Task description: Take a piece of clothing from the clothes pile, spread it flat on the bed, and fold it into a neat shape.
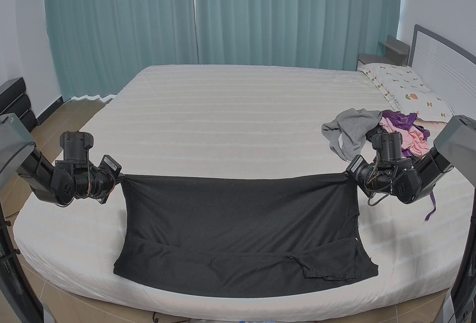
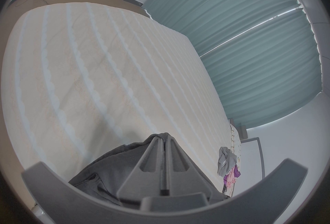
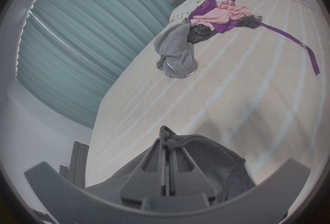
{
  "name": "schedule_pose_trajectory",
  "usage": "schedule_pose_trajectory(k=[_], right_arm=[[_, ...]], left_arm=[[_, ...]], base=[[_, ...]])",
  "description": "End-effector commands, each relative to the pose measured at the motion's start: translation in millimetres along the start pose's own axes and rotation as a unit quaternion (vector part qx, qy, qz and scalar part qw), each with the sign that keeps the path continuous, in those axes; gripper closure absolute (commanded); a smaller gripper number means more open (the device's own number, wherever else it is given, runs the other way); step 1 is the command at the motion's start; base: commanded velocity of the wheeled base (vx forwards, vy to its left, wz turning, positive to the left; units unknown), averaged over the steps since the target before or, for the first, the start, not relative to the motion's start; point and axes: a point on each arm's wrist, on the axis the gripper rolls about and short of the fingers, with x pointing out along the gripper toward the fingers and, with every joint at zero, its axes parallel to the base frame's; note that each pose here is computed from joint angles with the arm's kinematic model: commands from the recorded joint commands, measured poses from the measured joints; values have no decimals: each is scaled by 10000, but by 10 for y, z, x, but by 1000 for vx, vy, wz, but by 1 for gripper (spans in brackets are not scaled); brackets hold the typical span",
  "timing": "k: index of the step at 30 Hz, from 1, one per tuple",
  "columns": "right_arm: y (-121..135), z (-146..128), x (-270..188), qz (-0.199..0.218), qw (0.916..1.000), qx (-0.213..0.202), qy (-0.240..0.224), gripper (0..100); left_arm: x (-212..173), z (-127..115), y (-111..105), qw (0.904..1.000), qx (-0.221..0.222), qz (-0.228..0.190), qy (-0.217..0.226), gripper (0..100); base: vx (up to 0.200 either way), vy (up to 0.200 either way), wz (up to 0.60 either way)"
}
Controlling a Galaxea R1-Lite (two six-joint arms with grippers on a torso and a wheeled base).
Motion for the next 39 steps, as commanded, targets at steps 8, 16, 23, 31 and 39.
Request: schedule_pose_trajectory(k=[8, 16, 23, 31, 39], right_arm=[[-94, -91, -21, -159, 9996, -11, 227, 100], [-199, -183, -392, -89, 9979, -69, 641, 100], [-461, -409, -606, -416, 9925, -370, 1093, 100], [-696, -615, -600, -638, 9824, -488, 1685, 100], [-819, -676, -539, -652, 9793, -603, 1818, 0]], left_arm=[[47, -61, 95, 9998, -39, 159, 133, 100], [-115, -174, 232, 9988, -59, 315, 367, 100], [-242, -287, 389, 9965, -134, 482, 669, 100], [-222, -414, 572, 9921, -61, 829, 935, 100], [-179, -543, 777, 9845, 400, 1146, 1265, 0]], base=[[0, 0, 0], [0, 0, 0], [0, 0, 0], [0, 0, 0], [0, 0, 0]])
